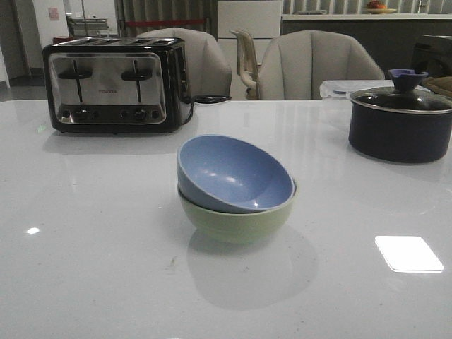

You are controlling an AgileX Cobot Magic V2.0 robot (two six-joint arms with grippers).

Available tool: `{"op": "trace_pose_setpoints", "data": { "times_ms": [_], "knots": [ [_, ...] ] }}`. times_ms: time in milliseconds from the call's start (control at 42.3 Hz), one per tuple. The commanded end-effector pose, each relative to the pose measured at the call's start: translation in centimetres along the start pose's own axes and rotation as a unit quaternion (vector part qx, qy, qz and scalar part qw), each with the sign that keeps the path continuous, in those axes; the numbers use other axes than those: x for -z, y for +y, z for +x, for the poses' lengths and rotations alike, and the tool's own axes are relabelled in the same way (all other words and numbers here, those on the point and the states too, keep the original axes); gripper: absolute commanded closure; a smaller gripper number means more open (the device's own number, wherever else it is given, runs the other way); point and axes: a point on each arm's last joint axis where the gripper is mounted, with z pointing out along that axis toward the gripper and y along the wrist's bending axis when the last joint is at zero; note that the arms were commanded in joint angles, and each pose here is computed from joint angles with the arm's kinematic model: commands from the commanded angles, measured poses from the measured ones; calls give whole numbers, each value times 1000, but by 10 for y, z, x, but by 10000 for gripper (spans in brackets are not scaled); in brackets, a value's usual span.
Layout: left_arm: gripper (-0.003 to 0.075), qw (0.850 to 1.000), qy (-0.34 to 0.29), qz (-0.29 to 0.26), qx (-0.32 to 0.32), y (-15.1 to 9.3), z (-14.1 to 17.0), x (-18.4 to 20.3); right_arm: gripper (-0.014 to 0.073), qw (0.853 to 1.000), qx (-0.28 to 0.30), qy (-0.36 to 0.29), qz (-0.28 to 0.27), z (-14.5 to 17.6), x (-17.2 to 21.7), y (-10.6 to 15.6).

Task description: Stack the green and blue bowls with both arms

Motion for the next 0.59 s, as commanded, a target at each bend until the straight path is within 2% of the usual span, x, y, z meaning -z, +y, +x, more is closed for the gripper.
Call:
{"op": "trace_pose_setpoints", "data": {
  "times_ms": [0, 166, 284, 568],
  "knots": [
    [619, 999, -46, 4, 5, 0, -3, 2, 561, 997, 4, -76, 12, -13, 3, -2],
    [619, 999, -46, 4, 5, 0, -3, 2, 561, 997, 2, -80, 12, -14, 3, -2],
    [619, 999, -46, 4, 5, 0, -3, 2, 561, 995, -20, -95, 13, -16, 3, -2],
    [619, 999, -46, 4, 5, 0, -3, 2, 561, 995, -20, -95, 39, -16, 4, -5]
  ]
}}
